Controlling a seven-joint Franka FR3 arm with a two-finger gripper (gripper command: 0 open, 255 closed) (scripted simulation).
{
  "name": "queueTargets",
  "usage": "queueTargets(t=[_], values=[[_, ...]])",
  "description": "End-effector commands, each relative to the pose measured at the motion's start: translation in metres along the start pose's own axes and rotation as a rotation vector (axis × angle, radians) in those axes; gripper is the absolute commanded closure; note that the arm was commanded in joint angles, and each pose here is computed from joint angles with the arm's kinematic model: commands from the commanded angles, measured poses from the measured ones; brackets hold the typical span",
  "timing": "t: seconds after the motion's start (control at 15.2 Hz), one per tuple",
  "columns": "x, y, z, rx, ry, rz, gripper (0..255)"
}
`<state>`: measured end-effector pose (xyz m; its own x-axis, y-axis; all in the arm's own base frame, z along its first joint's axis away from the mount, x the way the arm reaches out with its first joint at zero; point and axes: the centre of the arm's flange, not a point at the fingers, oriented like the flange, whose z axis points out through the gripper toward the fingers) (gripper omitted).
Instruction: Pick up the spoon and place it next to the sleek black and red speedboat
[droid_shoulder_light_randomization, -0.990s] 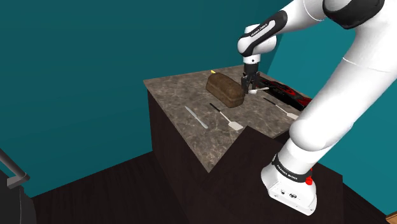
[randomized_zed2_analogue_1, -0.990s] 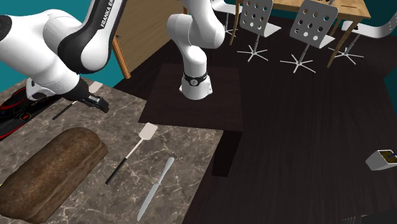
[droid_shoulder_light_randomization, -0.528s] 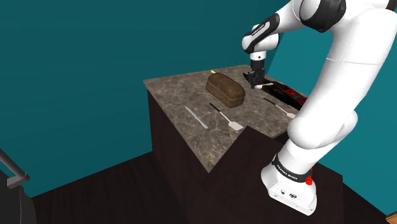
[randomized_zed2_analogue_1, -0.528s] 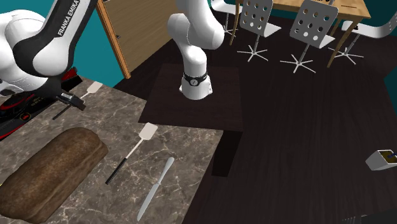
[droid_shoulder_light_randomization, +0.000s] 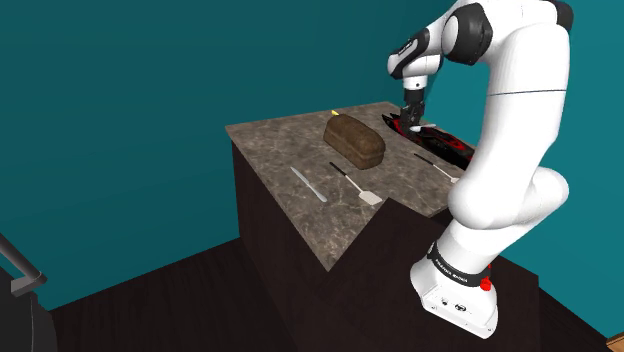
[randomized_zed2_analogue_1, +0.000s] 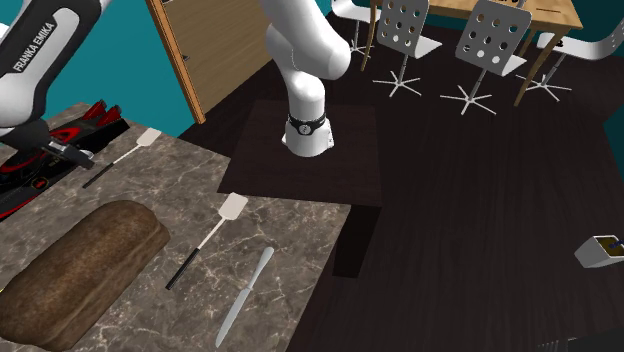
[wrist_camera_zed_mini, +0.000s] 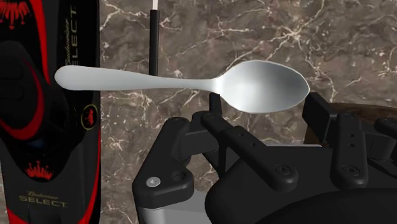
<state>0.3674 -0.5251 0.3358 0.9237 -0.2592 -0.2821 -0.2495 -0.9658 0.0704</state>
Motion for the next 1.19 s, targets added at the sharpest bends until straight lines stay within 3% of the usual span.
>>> queueTargets(t=[0.0,1.12], values=[[0.002,0.007,0.01,0.0,0.0,-0.002,255],[0.028,0.001,0.096,0.0,0.0,-0.002,255]])
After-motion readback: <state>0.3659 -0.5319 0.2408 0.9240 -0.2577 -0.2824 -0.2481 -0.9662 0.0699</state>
